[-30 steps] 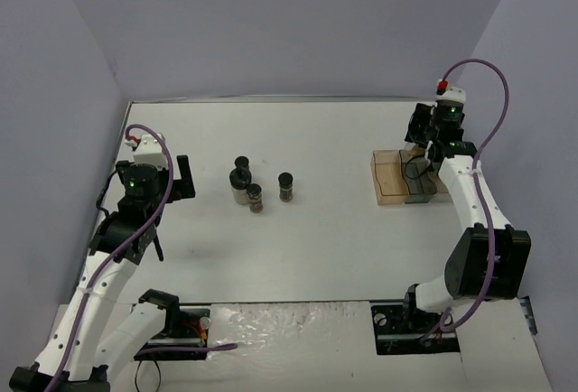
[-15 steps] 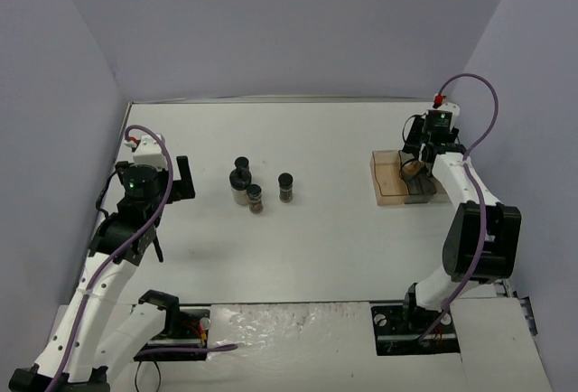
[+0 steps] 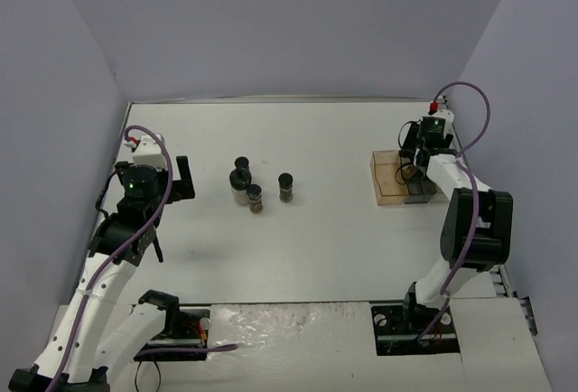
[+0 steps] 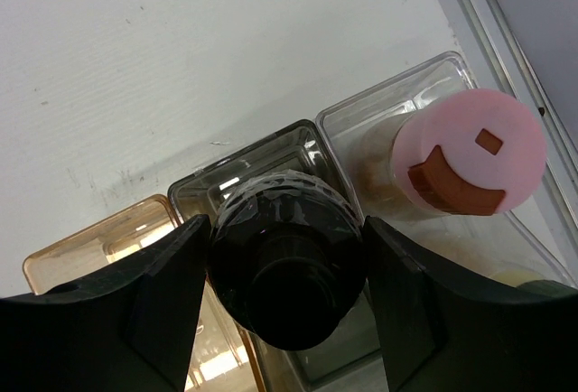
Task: Organize the condiment bottles
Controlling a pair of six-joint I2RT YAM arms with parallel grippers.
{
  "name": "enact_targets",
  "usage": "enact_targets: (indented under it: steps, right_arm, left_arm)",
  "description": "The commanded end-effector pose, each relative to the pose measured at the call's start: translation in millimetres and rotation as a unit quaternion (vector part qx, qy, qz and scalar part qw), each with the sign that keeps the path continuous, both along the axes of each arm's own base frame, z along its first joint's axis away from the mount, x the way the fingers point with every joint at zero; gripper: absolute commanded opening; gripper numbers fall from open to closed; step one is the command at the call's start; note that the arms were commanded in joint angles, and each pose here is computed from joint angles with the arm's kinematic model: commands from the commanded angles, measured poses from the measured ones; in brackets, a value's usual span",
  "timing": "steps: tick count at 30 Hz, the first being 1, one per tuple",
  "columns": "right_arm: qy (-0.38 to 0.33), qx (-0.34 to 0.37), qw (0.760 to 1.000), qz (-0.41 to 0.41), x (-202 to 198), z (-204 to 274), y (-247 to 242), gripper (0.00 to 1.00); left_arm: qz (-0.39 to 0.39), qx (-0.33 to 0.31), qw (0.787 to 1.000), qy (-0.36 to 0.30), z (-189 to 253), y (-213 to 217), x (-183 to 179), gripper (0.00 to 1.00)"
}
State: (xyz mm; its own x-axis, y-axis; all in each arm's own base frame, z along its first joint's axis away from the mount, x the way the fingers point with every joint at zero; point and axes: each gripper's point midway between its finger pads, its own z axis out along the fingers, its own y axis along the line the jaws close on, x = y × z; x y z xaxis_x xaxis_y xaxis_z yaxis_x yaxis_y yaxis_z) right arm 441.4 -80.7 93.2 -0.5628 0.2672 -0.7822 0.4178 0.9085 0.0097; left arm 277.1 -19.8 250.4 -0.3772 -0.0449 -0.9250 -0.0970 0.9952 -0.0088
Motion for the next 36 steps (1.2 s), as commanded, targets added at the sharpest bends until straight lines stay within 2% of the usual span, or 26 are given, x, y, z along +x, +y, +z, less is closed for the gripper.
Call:
enact_targets:
  steps: [1,5,8,13,17,19,22,25,28,36]
  right_arm:
    - [-0.077,-0.007,0.997,-0.004,25.0,31.9,-4.4,0.17]
    - [-0.077,-0.003,0.997,0.004,22.2,34.6,-0.6,0.51]
    - [-0.087,-0.006,0.996,0.013,19.6,51.1,4.5,0.72]
    - [-0.113,-0.009,0.993,0.040,10.7,100.1,18.8,0.87]
    - [-0.159,-0.022,0.983,0.089,1.8,160.3,51.1,0.94]
    - [-0.178,-0.020,0.971,0.159,-4.6,181.2,95.1,0.99]
    - [-0.197,0.014,0.938,0.285,-16.1,198.6,171.1,1.00]
    - [-0.199,0.010,0.897,0.395,-35.5,204.0,247.0,1.00]
    - [-0.195,0.020,0.860,0.471,-52.7,204.4,316.4,1.00]
    - [-0.165,0.023,0.816,0.553,-83.2,160.2,450.3,1.00]
  left_arm:
    - [0.005,-0.013,0.999,-0.039,25.5,0.3,5.8,0.97]
    - [0.005,-0.013,0.999,-0.040,26.1,0.2,5.7,0.97]
    - [0.005,-0.013,0.999,-0.040,26.0,0.3,5.7,0.97]
    - [0.004,-0.013,0.999,-0.039,25.8,0.0,6.6,0.97]
    - [0.004,-0.013,0.999,-0.039,25.4,-0.3,6.9,0.97]
    - [0.004,-0.013,0.999,-0.039,25.4,-0.3,6.9,0.97]
    - [0.003,-0.012,0.999,-0.038,25.4,-0.5,6.9,0.97]
    - [0.003,-0.012,0.999,-0.037,25.4,-0.3,7.2,0.97]
    - [0.003,-0.014,0.999,-0.037,25.6,-0.2,6.9,0.97]
    - [0.011,-0.015,0.999,-0.042,28.0,3.7,5.3,0.97]
